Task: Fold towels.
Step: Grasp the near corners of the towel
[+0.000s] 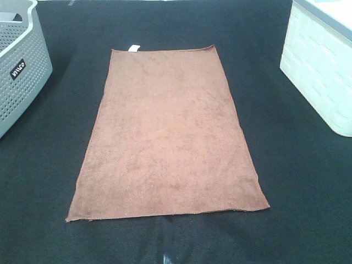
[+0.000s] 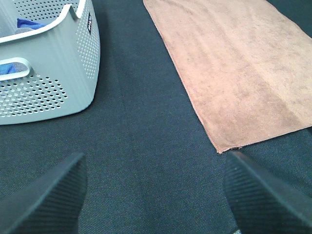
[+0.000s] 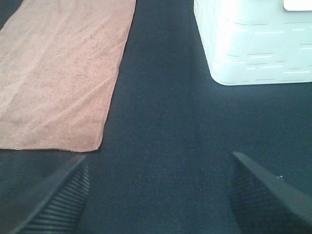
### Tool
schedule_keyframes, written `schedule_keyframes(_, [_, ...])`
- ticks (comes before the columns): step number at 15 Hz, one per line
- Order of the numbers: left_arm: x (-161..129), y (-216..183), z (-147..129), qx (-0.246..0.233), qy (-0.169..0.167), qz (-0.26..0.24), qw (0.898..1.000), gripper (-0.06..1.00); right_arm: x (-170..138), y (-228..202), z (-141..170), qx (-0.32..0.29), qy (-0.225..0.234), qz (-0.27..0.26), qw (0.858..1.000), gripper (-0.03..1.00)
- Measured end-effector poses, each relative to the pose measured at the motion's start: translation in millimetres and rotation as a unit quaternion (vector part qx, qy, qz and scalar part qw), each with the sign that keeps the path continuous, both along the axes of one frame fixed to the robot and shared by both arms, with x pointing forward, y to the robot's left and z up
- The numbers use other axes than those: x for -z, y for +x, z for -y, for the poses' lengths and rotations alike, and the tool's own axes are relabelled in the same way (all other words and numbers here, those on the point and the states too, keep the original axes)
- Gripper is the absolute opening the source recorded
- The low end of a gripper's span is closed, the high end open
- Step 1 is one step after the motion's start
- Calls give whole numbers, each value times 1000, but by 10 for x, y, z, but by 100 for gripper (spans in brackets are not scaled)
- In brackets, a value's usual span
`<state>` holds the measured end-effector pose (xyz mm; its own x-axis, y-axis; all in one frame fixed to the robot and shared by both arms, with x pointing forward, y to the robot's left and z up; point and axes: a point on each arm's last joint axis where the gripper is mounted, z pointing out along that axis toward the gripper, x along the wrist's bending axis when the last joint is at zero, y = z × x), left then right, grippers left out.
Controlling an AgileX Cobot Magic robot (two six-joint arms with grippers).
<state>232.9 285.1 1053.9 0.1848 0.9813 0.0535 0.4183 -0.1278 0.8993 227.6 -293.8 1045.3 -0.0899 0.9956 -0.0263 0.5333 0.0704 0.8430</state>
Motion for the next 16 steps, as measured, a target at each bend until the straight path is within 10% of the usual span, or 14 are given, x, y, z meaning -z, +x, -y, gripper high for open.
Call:
schedule_keyframes(5, [-4,2,0,-4,-10,1,1000,74,0,0,0,0,0,0,1000,73])
schedule_keyframes(10, [-317,258,-49,-67,-146,151,975,74,-208,328,-2,10,15,-1,1000,65])
schedule_keyframes(16, [-70,1071,24,-93,-272,-43,957,74,-215,1139,-107,-2,77,-162,984,64])
